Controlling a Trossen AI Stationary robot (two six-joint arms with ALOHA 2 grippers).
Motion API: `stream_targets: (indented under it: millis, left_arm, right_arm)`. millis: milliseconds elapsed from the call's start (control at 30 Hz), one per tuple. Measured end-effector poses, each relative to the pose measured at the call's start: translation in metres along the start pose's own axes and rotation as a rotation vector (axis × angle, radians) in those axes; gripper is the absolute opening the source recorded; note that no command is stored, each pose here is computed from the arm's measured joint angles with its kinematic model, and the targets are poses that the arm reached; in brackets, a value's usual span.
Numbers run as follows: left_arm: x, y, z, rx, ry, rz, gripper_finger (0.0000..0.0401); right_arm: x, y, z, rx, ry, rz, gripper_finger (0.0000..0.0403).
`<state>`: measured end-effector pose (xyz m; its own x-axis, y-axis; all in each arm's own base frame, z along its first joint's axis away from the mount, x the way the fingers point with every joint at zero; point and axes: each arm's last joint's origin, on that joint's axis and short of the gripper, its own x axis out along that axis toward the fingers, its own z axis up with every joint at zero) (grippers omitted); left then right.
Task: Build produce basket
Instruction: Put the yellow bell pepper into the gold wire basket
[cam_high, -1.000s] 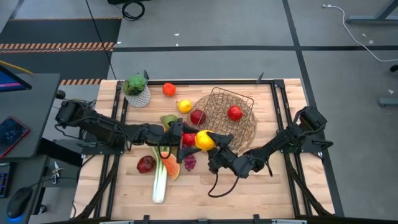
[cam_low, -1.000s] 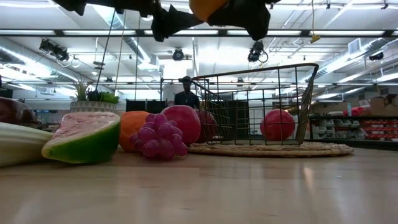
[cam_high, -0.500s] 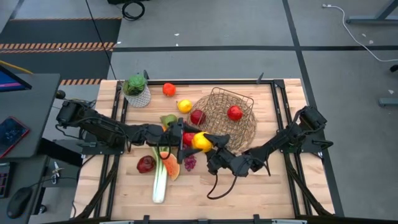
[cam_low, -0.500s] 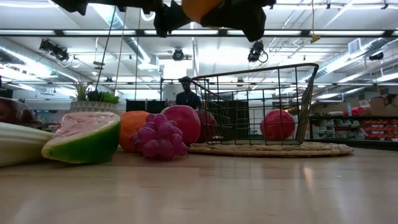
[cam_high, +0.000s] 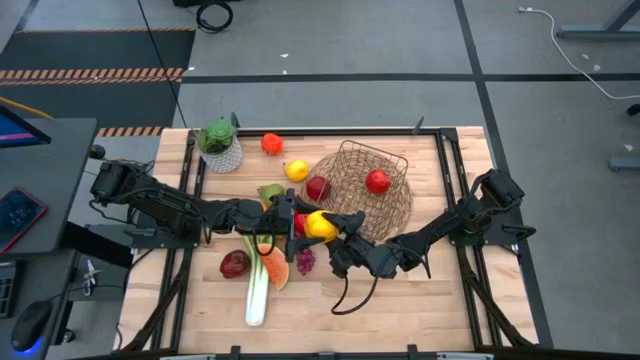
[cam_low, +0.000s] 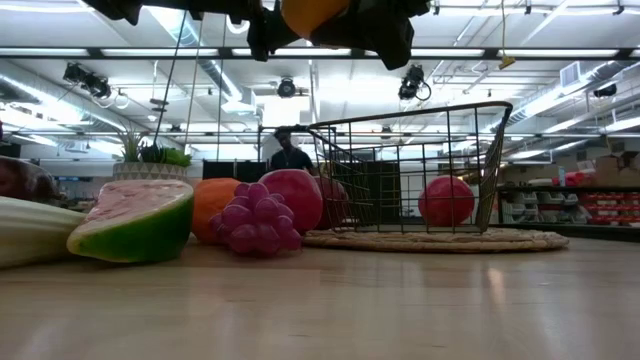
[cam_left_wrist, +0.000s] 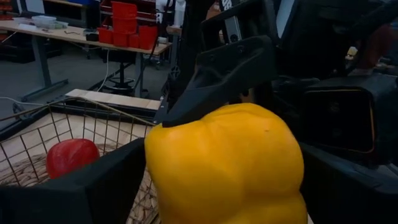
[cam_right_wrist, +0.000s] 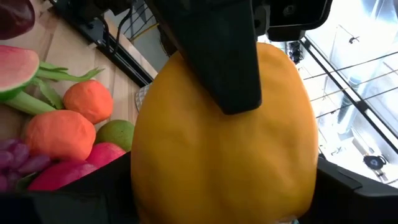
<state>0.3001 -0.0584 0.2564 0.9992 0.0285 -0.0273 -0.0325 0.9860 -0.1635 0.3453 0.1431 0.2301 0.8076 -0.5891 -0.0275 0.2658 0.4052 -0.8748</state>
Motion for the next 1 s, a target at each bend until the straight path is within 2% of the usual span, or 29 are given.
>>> stream_targets:
  millis: [267,467,733,1000]
  left_arm:
    - [0.000,0.000,0.000,0.001,0.005,0.001,0.0326]
    - [0.000,0.000,0.000,0.001,0.006,0.000,0.0326]
    - [0.000,0.000,-0.001,0.006,0.011,-0.003,0.0326]
    - [-0.004,0.000,0.006,0.080,-0.020,-0.007,0.0326]
  right_arm:
    - [0.000,0.000,0.000,-0.005,-0.003,0.002,0.0321]
    - [0.000,0.000,0.000,-0.002,-0.002,0.002,0.0328]
    - [0.000,0.000,0.000,0.015,0.000,-0.002,0.0394]
    - [-0.014,0.002,0.004,0.022,0.068,-0.050,0.0395]
